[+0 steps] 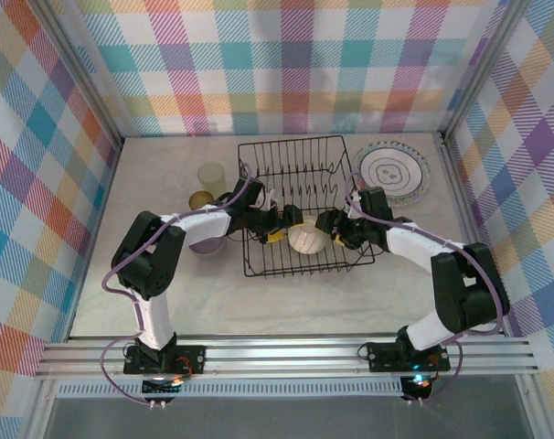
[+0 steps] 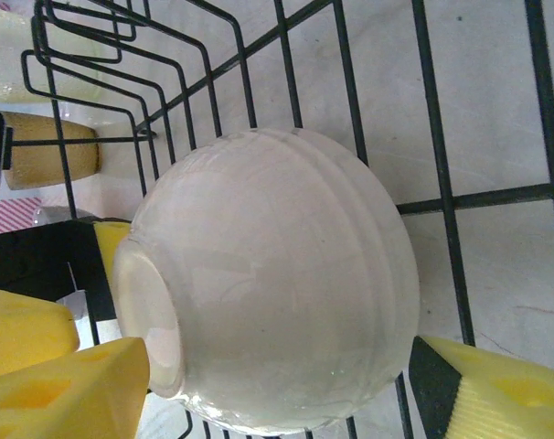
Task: Unload the mixed dishes from the dish rack
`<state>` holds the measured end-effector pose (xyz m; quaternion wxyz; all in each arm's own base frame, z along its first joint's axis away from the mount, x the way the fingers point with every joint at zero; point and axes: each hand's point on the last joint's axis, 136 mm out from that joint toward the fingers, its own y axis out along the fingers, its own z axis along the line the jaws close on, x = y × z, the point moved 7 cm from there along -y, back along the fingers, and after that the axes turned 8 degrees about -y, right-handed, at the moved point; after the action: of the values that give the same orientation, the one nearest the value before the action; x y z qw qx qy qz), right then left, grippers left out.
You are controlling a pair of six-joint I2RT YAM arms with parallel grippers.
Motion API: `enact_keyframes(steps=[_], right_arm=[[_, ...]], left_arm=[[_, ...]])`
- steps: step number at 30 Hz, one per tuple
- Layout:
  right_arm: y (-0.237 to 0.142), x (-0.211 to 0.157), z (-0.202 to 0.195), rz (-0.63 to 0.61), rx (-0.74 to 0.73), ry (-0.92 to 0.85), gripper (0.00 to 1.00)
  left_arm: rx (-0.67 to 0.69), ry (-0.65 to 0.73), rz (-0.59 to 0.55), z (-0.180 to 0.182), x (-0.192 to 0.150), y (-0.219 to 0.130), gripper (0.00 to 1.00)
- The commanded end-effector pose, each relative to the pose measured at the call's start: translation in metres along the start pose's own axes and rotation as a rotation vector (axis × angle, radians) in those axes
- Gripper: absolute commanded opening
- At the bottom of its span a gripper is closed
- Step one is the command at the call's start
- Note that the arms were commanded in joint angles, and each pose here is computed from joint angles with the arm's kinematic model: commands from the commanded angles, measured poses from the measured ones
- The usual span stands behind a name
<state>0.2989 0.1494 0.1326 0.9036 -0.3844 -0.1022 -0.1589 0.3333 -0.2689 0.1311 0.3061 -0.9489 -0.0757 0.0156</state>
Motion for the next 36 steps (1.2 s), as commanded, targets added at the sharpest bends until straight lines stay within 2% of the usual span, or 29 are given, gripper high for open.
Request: enact_keyframes(steps=[1,4,12,18,21,30,36], right_arm=[[-0.003,-0.012,-0.023,0.049,-0.101,0.140,0.76],[0.004,-0.016,-0.027,0.072,-0.091,0.193,0.75],[0.012,-0.022,-0.032,0.087,-0.107,0.283,0.81],[0.011,-0.025,-0.034,0.093,-0.151,0.295,0.83],[0.007,-0.027,-0.034,0.092,-0.172,0.283,0.83],[-0.012,-0.024,-0.032,0.082,-0.285,0.166,0.85],[-0.002,-0.027,-0.031,0.116,-0.240,0.181,0.86]], left_arm=[[0.004,0.000,0.022,0.001,-0.001,0.005,0.98],[0.000,-0.003,0.021,0.000,-0.001,0.006,0.97],[0.003,-0.001,0.026,0.000,0.000,0.007,0.97],[-0.021,0.000,0.031,-0.004,0.000,0.012,0.91],[-0.028,0.001,0.044,-0.006,-0.002,0.016,0.84],[-0.017,0.008,0.054,-0.004,-0.003,0.020,0.80],[-0.019,0.003,0.056,-0.004,-0.002,0.023,0.79]])
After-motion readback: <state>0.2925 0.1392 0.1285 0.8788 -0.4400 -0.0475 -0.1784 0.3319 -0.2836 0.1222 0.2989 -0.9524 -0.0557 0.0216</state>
